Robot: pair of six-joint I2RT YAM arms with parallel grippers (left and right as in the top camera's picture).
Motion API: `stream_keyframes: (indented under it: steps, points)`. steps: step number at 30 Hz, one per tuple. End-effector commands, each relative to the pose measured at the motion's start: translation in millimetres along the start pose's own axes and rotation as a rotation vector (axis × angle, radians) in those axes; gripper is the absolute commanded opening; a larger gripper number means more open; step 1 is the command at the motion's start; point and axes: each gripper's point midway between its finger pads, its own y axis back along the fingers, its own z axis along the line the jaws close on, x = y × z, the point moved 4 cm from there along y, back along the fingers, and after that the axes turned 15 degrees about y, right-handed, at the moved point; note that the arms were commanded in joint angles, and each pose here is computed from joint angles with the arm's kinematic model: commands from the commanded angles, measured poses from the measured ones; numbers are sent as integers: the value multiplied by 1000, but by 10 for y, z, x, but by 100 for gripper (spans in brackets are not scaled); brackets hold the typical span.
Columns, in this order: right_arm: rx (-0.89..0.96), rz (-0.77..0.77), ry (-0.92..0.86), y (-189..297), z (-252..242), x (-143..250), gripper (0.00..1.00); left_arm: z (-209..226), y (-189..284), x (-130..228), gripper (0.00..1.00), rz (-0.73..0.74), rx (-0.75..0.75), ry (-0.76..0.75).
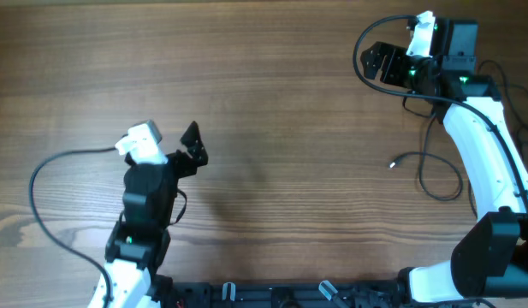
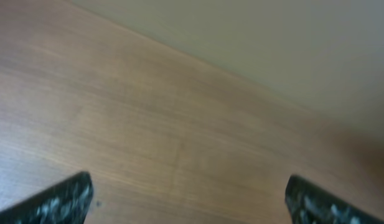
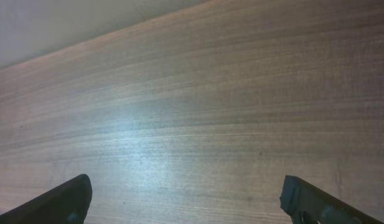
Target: Untangle cables
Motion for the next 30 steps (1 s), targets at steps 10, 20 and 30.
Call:
stream_keyframes:
  steps: [10,20,30]
  points:
    - [10,-4,16,-25,-26,-37,100,244,697,-452,100,-499,128,109]
    - [10,-4,16,-25,-26,-37,100,243,967,-621,100,-621,160,145]
    - [10,-4,16,-25,-26,-37,100,366,880,-489,100,-554,85,125]
